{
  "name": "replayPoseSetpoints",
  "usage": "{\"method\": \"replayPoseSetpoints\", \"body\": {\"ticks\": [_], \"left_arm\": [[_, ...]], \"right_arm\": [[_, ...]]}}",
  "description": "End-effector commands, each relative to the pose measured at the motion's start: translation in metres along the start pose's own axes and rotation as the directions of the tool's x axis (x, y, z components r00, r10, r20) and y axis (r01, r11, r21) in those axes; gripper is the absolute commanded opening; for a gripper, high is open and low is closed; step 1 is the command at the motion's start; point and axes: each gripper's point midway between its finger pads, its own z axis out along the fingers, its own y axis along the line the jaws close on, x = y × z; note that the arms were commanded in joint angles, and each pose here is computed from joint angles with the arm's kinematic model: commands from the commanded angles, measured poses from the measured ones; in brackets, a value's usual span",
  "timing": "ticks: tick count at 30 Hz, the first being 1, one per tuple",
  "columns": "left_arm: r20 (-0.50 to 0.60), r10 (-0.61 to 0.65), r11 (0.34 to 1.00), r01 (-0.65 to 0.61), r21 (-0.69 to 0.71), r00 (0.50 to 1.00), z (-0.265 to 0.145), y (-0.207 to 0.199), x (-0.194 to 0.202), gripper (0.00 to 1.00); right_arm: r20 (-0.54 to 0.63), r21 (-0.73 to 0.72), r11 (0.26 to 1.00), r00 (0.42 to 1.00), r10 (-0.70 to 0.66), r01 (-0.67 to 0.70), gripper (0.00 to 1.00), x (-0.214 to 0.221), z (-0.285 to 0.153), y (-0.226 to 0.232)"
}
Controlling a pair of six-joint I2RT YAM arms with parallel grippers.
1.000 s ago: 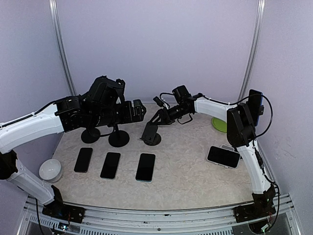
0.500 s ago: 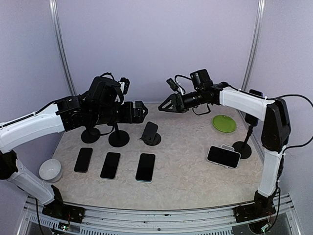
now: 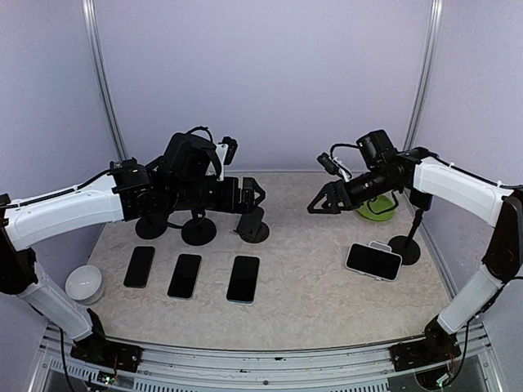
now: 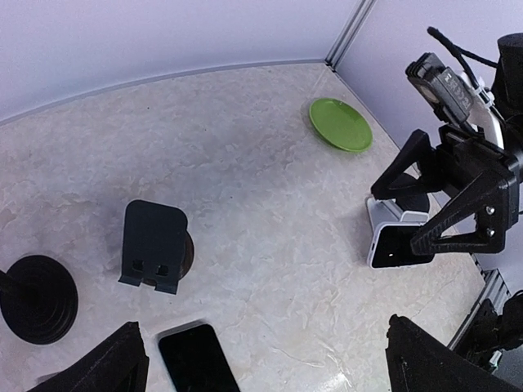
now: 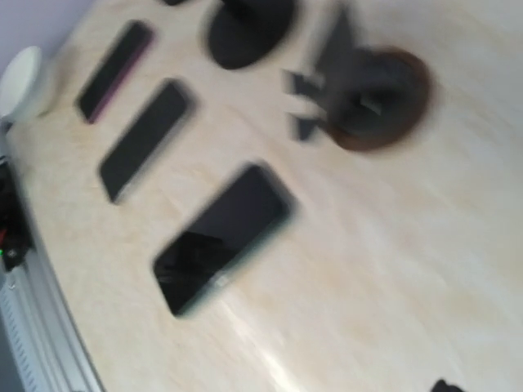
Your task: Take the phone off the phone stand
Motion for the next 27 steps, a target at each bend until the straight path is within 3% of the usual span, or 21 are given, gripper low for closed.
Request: {"method": "replayPoseSetpoints", "body": {"ticks": [1, 9, 14, 27], "left_arm": [[0.021, 0.015, 0.998, -0.016, 0.068, 1.000, 0.001, -0.018, -0.007, 0.99], [0.011, 0.031, 0.994, -0.032, 0.100, 0.999, 0.007, -0.028, -0.006, 0.99], [-0.005, 0.044, 0.992, -0.043, 0.120, 0.999, 0.012, -0.033, -0.004, 0.99], [-0.007, 0.055, 0.990, -0.054, 0.134, 0.998, 0.013, -0.039, -0.004, 0.99]], "right_arm": [[0.021, 0.131, 0.988, 0.997, 0.079, -0.081, 0.91, 0.032, -0.047, -0.031], [-0.060, 0.367, 0.920, 0.984, 0.171, -0.137, 0.99, 0.093, -0.080, -0.070], [-0.069, 0.461, 0.874, 0.975, 0.210, -0.155, 1.00, 0.107, -0.089, -0.086], [-0.133, 0.545, 0.813, 0.937, 0.323, -0.203, 1.00, 0.128, -0.078, -0.116]]}}
